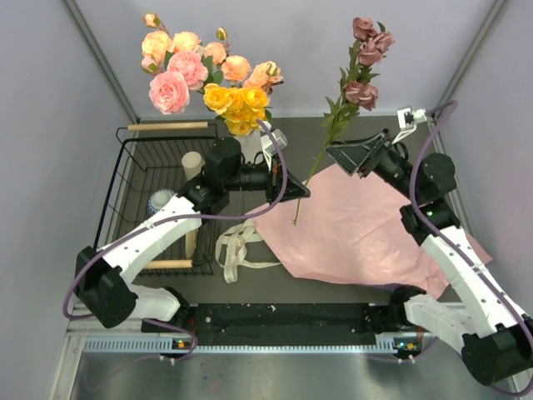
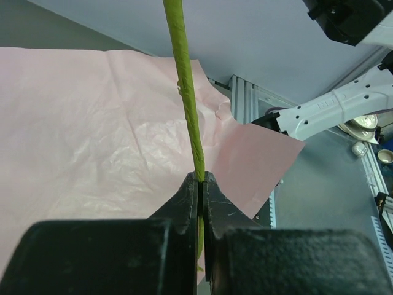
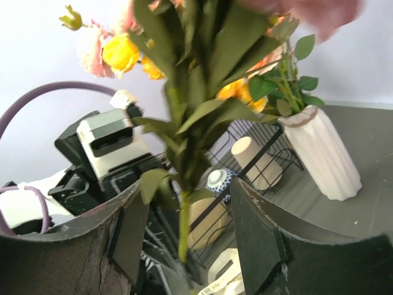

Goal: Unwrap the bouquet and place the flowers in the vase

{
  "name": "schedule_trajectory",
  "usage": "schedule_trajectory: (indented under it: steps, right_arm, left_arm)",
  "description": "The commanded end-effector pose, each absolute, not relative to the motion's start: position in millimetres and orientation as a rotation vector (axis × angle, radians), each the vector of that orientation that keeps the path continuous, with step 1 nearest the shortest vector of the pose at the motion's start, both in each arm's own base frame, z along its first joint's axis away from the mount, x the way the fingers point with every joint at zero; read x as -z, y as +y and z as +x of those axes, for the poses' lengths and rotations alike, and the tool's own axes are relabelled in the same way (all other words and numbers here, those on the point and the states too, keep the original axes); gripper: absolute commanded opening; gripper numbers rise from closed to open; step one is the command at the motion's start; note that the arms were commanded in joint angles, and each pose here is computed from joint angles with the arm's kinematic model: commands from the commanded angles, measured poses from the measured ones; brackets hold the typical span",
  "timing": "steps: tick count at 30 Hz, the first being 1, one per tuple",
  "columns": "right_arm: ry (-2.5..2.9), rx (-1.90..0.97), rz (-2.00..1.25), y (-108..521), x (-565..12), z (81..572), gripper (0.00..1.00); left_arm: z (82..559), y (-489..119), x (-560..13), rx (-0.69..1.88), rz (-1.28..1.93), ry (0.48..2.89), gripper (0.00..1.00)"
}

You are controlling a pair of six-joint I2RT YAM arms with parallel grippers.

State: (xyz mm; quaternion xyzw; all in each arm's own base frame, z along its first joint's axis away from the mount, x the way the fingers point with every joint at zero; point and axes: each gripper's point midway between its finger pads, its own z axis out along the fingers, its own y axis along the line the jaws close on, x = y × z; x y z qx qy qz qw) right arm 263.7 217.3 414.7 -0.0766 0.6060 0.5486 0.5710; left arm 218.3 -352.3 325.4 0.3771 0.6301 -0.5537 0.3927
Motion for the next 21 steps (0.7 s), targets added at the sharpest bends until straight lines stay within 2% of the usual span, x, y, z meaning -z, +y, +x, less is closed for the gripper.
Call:
schedule_trajectory:
  steps: [1, 6, 10, 21]
  right_arm:
    - [1.351, -1.399, -0.312, 214, -433, 255, 0.55]
    - [1.304, -1.495, -0.406, 220, -439, 243, 0.52]
    - [1.316, -1.456, -0.408, 218, -441, 247, 0.5]
    - [1.329, -1.408, -0.465, 218, -442, 249, 0.33]
  left_arm:
    - [206, -346, -344, 1.401, 1.024, 1.495, 0.0]
    - [204, -346, -338, 1.405, 1.041, 1.511, 0.0]
    - [204, -345, -333, 1.392, 1.061, 1.526, 0.0]
    - [202, -338, -315, 1.323, 1.117, 1.575, 0.0]
